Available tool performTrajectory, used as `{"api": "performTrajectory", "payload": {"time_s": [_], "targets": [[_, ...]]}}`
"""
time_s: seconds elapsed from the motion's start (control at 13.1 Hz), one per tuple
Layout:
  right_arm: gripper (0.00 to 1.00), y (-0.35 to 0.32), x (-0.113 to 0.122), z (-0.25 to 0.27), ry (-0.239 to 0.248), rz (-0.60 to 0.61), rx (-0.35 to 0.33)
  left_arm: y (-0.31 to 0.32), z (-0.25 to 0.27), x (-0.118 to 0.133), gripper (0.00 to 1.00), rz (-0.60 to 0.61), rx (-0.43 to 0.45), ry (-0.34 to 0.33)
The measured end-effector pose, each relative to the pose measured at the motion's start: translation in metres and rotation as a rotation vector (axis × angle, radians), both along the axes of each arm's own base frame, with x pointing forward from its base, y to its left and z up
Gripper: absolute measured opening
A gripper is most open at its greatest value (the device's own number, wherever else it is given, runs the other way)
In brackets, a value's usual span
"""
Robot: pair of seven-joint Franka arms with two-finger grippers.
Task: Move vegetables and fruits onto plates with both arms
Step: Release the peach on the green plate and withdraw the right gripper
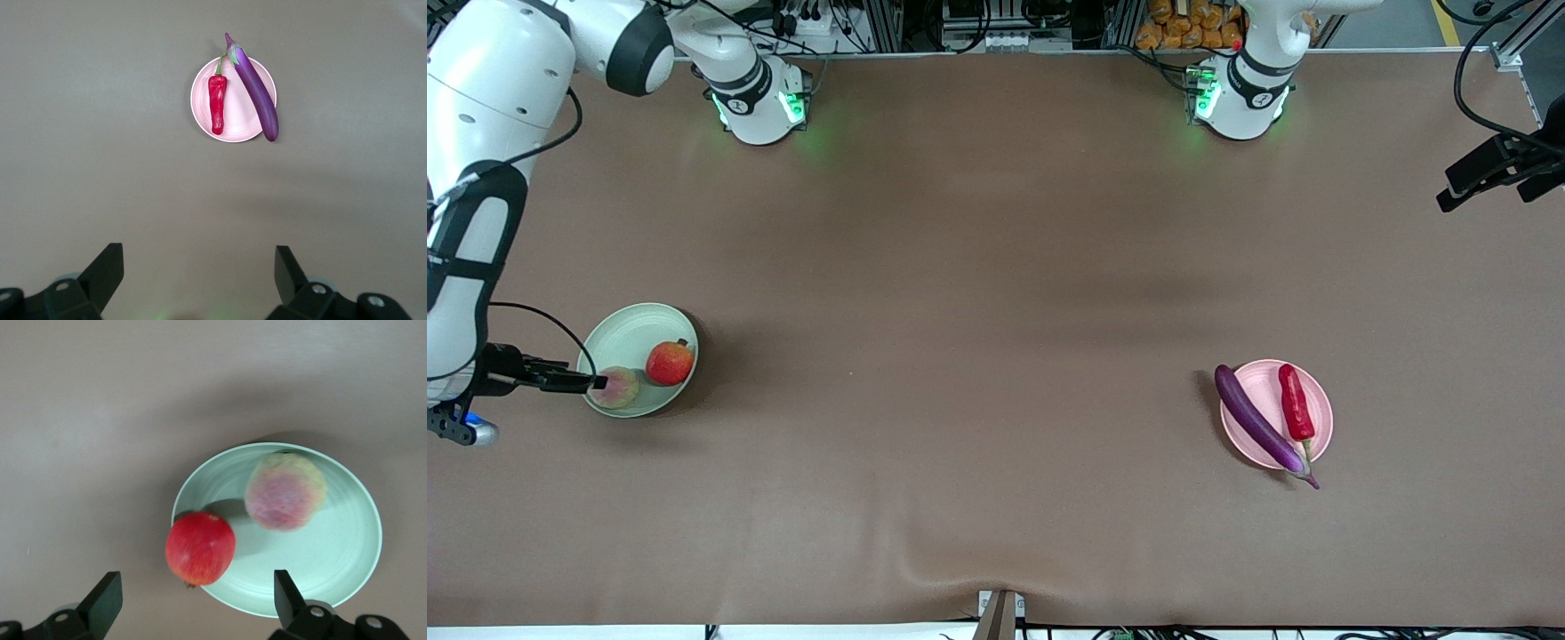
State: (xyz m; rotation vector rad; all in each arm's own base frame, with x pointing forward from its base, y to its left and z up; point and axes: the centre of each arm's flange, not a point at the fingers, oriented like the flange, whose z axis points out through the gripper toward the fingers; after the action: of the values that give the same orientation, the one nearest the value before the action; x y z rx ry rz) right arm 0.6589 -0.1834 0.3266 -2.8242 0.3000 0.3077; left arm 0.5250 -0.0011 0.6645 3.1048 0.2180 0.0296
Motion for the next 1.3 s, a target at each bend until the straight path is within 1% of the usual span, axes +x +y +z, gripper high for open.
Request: {"api": "performTrajectory", "payload": {"time_s": [0.08,0.23,0.31,0.46,0.54,0.61,0.69,0.76,0.84,0.92,1.07,1.22,1.3], "targets": [[1.00,0.008,-0.001,0.001,0.003,0.073,0.032,0.000,-0.002,0.001,1.00,0.000,0.000,0.003],[1.00,0.037,-0.002,0.004,0.046,0.183,0.104,0.000,-0.003,0.002,1.00,0.000,0.000,0.004],[1.00,0.054,0.000,0.012,0.055,0.226,0.131,0.000,-0.003,0.001,1.00,-0.001,0.000,0.004],[1.00,0.089,0.002,0.038,0.050,0.310,0.192,-0.001,-0.003,0.000,1.00,-0.003,0.000,0.014],[1.00,0.099,-0.003,0.054,0.064,0.365,0.210,-0.002,-0.002,-0.003,1.00,-0.006,0.001,0.021],[1.00,0.106,-0.010,0.072,0.080,0.416,0.208,-0.005,0.001,-0.005,1.00,-0.014,0.002,0.022],[1.00,0.111,-0.018,0.092,0.095,0.443,0.188,-0.014,0.004,-0.008,1.00,-0.028,0.008,0.019],[1.00,0.117,-0.027,0.115,0.097,0.452,0.170,-0.026,0.008,-0.012,1.00,-0.039,0.021,0.013],[1.00,0.123,-0.038,0.139,0.086,0.450,0.155,-0.035,0.013,-0.016,1.00,-0.043,0.036,0.004],[1.00,0.126,-0.049,0.164,0.067,0.441,0.133,-0.039,0.018,-0.020,1.00,-0.041,0.043,-0.002],[1.00,0.124,-0.071,0.212,0.018,0.422,0.068,-0.035,0.020,-0.023,1.00,-0.034,0.045,-0.004],[1.00,0.116,-0.089,0.252,-0.028,0.363,0.001,-0.032,0.015,-0.020,1.00,-0.026,0.045,0.008],[1.00,0.113,-0.096,0.267,-0.040,0.318,-0.032,-0.031,0.011,-0.019,1.00,-0.025,0.046,0.016]]}}
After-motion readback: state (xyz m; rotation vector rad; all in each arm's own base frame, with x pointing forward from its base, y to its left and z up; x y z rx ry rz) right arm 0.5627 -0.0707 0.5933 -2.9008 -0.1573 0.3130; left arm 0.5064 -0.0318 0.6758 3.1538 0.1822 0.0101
